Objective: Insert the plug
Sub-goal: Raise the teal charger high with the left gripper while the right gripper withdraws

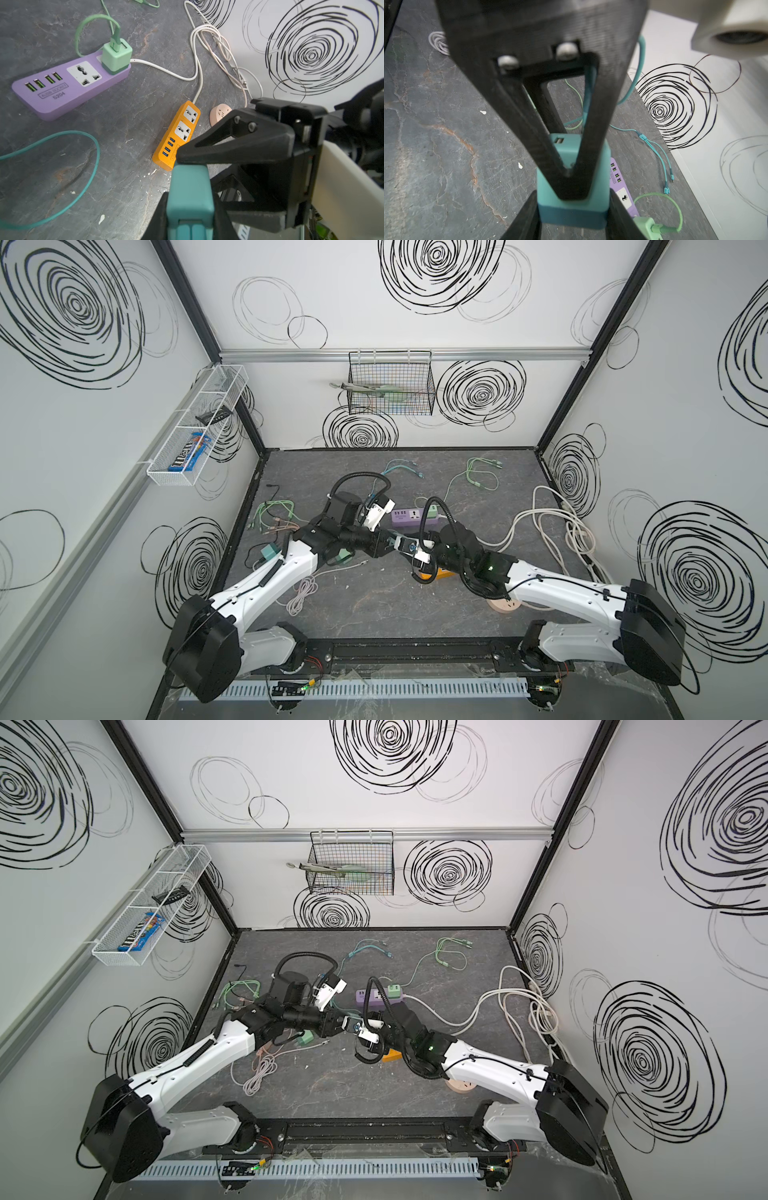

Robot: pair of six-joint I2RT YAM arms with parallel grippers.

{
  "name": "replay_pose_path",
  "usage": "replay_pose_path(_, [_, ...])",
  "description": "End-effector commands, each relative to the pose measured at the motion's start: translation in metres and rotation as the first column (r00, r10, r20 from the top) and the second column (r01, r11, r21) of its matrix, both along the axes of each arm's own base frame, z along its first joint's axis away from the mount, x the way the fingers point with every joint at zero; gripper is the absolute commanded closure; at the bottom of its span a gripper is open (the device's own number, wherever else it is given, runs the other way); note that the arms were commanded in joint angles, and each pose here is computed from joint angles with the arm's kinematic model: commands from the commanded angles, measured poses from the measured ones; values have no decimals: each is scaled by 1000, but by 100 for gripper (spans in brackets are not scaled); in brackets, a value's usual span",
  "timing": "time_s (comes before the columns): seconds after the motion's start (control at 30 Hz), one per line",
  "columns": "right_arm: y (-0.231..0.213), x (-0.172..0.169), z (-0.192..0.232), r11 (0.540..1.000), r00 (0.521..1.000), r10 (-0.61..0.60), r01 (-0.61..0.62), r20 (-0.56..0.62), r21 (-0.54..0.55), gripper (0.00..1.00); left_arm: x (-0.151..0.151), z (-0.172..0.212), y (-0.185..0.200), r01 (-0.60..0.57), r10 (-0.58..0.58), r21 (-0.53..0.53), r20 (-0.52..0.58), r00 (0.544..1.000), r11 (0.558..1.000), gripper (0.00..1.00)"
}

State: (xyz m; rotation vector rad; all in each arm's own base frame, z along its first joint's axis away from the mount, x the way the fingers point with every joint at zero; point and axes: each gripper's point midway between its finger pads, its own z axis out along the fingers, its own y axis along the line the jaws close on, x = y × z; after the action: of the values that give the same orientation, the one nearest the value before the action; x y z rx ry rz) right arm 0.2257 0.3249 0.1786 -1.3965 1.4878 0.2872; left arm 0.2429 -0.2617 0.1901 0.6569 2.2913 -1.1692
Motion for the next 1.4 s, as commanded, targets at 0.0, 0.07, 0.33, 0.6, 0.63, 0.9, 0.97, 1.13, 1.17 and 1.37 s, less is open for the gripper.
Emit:
replay_pose_path(0.0, [4, 0, 18, 998, 1000, -4, 3, 10, 65, 56, 11, 15, 4, -15, 15, 3, 97, 995, 1000, 100])
replay_pose_path(0.07, [2, 1, 17, 998, 1000, -22, 22, -4, 59, 34, 29, 26, 17, -95, 92, 15, 136, 986, 995, 100])
replay_pose_path(0.33, [-29, 37, 46, 953, 965, -262, 255, 20, 167, 3, 177, 112, 145, -671, 637, 1, 315, 704, 741, 100])
replay_pose_path(0.6, [-67, 74, 70, 838, 876, -476, 478, -75, 262, 3, 277, 308, 291, -859, 797, -280, 564, 214, 429, 100])
replay_pose_path(0.63, [-70, 77, 73, 825, 866, -494, 497, -84, 269, 3, 280, 337, 304, -850, 799, -331, 580, 158, 408, 100])
replay_pose_path(0.9, [-82, 90, 76, 780, 834, -534, 549, -137, 301, 3, 284, 365, 320, -806, 781, -424, 620, 74, 413, 100])
replay_pose_path(0.97, [-82, 90, 73, 784, 835, -532, 548, -139, 293, 3, 292, 336, 310, -826, 758, -358, 641, 123, 436, 100])
replay_pose_path(1.13, [-85, 92, 69, 778, 824, -547, 566, -151, 273, 3, 312, 255, 267, -831, 678, -157, 666, 310, 534, 100])
replay_pose_path(1.17, [-86, 92, 68, 774, 819, -552, 573, -157, 270, 3, 313, 241, 257, -821, 661, -126, 666, 346, 557, 100])
replay_pose_path(1.37, [-99, 95, 62, 737, 780, -594, 626, -198, 256, 3, 308, 170, 199, -700, 536, 9, 636, 555, 714, 100])
